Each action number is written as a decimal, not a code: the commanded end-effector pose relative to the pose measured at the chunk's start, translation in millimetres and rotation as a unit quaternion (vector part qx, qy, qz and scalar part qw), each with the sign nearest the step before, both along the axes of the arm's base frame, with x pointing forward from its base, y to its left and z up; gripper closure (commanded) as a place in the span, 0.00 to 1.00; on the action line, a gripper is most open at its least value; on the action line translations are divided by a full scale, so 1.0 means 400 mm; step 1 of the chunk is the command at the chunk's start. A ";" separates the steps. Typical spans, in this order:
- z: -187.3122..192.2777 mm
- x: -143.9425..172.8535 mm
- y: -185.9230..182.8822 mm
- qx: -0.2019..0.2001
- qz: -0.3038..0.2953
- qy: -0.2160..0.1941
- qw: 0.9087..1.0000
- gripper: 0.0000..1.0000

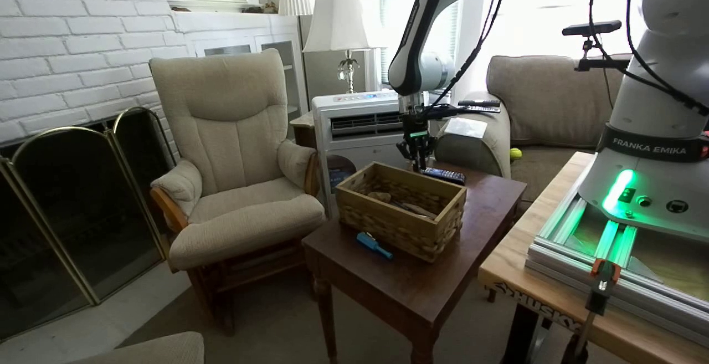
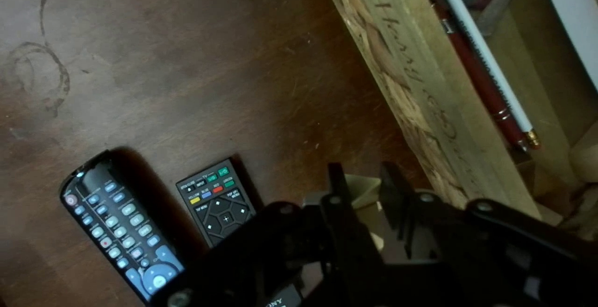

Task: Pile up the three brown objects on the table

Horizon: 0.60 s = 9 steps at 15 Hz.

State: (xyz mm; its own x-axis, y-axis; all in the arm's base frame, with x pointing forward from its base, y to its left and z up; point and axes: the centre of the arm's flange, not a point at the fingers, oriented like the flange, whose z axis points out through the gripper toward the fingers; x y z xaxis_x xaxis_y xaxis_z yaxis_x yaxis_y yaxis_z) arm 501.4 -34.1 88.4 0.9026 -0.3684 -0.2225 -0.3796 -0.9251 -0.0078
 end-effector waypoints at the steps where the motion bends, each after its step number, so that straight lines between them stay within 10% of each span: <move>1: 0.017 0.005 0.000 -0.002 -0.056 -0.003 0.998 0.94; 9: -0.008 0.031 0.002 -0.008 -0.100 -0.011 0.995 0.94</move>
